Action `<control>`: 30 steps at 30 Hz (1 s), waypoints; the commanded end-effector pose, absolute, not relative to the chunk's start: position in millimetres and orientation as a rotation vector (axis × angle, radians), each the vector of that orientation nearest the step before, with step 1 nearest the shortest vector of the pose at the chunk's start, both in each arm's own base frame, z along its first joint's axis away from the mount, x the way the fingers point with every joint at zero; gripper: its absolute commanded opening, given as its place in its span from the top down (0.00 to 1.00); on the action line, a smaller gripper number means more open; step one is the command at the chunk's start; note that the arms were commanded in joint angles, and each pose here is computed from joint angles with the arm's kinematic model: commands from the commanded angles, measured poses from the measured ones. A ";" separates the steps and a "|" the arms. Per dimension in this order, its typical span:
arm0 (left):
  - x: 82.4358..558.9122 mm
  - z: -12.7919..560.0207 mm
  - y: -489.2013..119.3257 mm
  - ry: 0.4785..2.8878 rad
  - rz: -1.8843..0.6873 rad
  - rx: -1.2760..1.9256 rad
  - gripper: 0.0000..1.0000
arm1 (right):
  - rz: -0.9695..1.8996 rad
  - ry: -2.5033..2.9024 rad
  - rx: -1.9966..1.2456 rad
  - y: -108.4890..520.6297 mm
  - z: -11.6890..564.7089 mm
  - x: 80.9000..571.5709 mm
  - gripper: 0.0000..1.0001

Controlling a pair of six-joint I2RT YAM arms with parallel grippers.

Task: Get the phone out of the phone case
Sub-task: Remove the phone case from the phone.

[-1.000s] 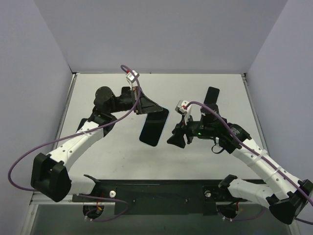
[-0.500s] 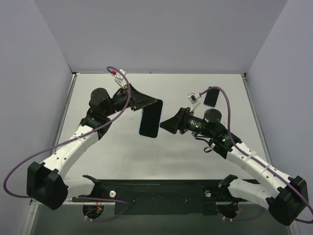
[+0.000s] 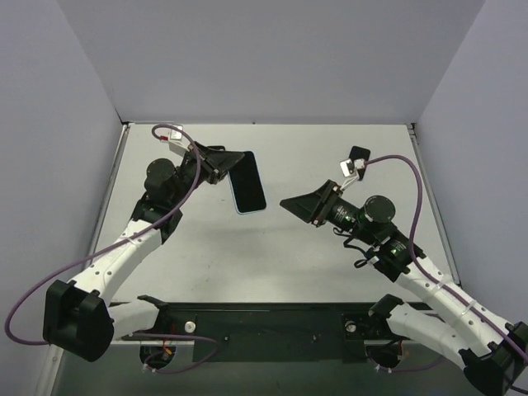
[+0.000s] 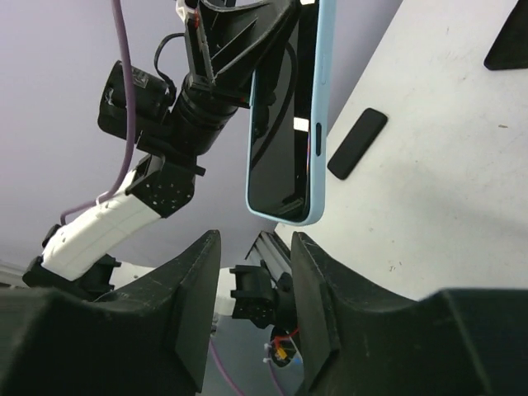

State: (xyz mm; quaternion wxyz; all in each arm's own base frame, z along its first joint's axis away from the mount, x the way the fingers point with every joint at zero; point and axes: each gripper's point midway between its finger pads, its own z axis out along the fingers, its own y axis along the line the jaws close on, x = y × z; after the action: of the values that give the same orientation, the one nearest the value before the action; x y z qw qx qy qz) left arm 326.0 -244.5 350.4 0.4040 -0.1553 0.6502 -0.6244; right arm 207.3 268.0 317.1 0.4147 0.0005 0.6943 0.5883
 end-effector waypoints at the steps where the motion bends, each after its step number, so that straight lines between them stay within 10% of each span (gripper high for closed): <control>1: 339.6 384.3 -221.2 1.454 -1.598 -0.493 1.00 | 1.557 1.678 0.035 274.4 343.6 209.2 0.68; 30: 328.3 421.5 -231.7 1.232 -2.206 -0.477 1.00 | 2.092 1.293 -0.253 302.3 398.1 208.4 0.69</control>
State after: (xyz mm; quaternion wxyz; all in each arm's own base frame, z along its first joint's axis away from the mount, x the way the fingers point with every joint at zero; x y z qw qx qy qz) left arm 352.1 -239.4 371.2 0.2783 -0.2283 0.5223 -0.7730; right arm 240.0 317.6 335.6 0.2825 -0.0117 0.6011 0.7475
